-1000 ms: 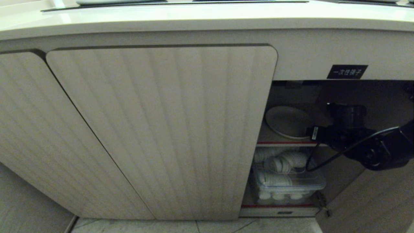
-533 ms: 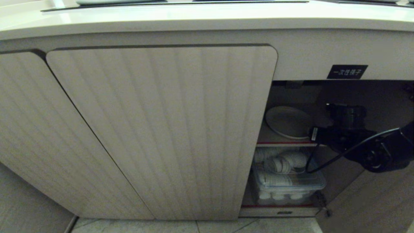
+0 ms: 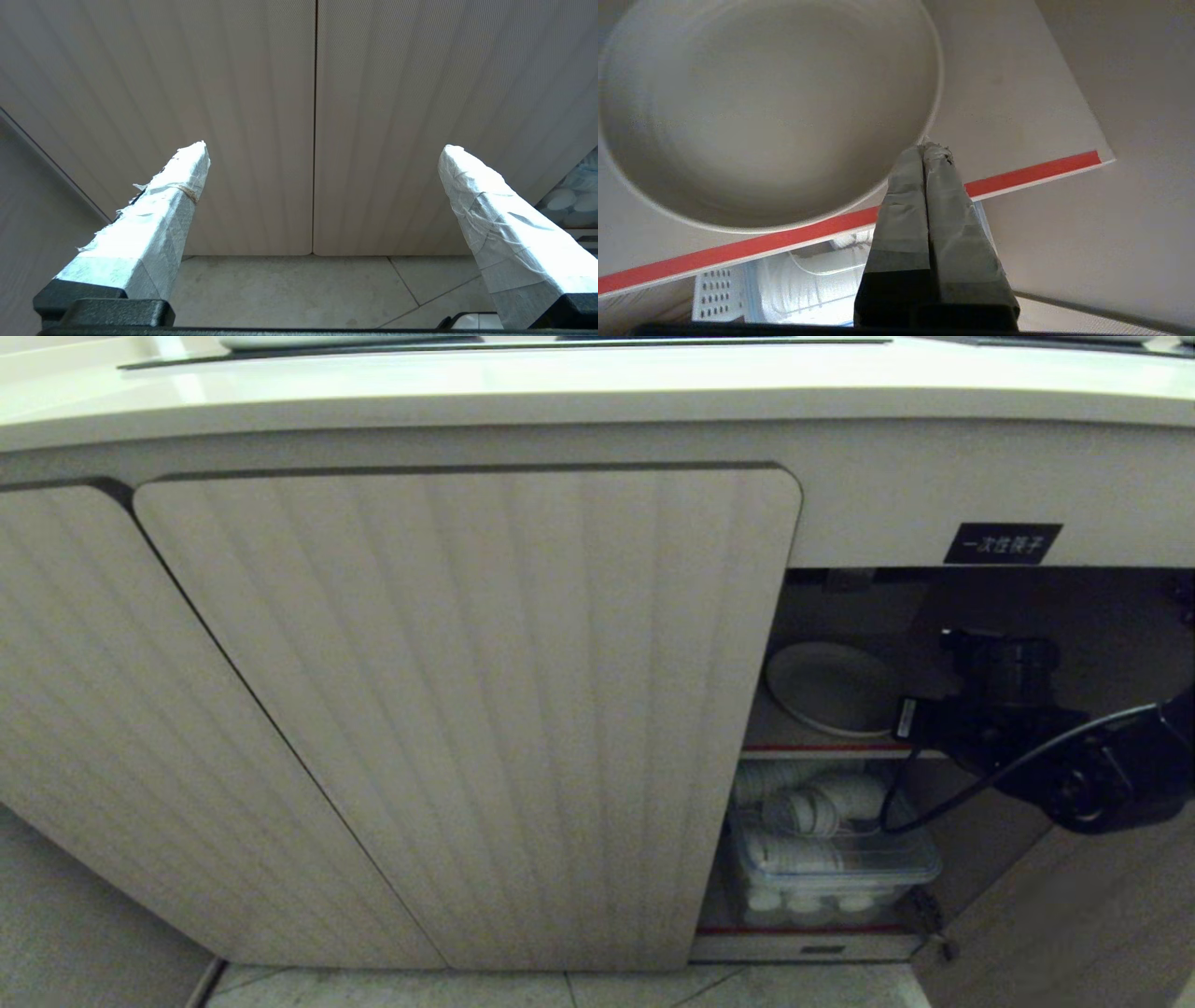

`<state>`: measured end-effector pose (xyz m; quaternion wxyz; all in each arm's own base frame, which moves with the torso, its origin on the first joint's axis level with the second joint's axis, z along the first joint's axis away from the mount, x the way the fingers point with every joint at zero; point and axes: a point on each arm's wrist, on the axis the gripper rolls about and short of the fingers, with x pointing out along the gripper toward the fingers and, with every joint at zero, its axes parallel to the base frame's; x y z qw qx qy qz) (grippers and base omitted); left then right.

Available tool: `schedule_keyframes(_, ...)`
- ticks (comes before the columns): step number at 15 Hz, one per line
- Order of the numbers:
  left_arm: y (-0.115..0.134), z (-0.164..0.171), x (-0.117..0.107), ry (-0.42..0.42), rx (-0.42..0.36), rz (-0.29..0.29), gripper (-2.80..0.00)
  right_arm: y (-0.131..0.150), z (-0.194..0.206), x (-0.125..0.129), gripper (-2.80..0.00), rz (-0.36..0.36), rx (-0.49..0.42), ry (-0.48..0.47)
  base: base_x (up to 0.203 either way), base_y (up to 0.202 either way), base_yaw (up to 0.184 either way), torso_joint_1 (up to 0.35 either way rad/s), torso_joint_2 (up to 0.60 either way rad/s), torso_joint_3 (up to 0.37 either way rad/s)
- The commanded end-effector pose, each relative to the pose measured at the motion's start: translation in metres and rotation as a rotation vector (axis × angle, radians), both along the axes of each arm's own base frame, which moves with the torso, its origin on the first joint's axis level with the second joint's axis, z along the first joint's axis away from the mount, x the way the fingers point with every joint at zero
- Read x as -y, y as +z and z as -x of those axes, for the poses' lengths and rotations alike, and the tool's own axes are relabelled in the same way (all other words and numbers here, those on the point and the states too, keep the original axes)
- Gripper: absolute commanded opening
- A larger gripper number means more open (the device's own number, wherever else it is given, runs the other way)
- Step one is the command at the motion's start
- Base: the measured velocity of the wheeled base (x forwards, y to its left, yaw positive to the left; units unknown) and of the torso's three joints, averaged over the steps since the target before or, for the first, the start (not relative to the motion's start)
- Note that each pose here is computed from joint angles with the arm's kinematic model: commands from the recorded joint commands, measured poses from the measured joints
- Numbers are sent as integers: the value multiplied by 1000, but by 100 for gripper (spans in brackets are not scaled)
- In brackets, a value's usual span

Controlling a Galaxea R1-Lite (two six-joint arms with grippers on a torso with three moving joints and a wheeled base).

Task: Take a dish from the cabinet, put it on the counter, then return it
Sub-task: Put it back into the cabinet, then close the cabinet door

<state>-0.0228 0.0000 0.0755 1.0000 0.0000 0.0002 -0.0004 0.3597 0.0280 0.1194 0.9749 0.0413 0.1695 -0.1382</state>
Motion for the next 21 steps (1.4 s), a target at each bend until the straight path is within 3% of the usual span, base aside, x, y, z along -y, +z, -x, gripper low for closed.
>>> schedule_keyframes(1,0,0,0,1,0,0,0,1,3,-3,-280,-2,7,7,0,0,0,0,0,0)
schedule_keyframes(5,0,0,0,-1,0,0,0,-1,18,-15,-280,-13,54,46,0,0,0,0,0,0)
schedule_keyframes(21,0,0,0,1,0,0,0,7,45,-19,-280,-49,78,59,0,0,0,0,0,0)
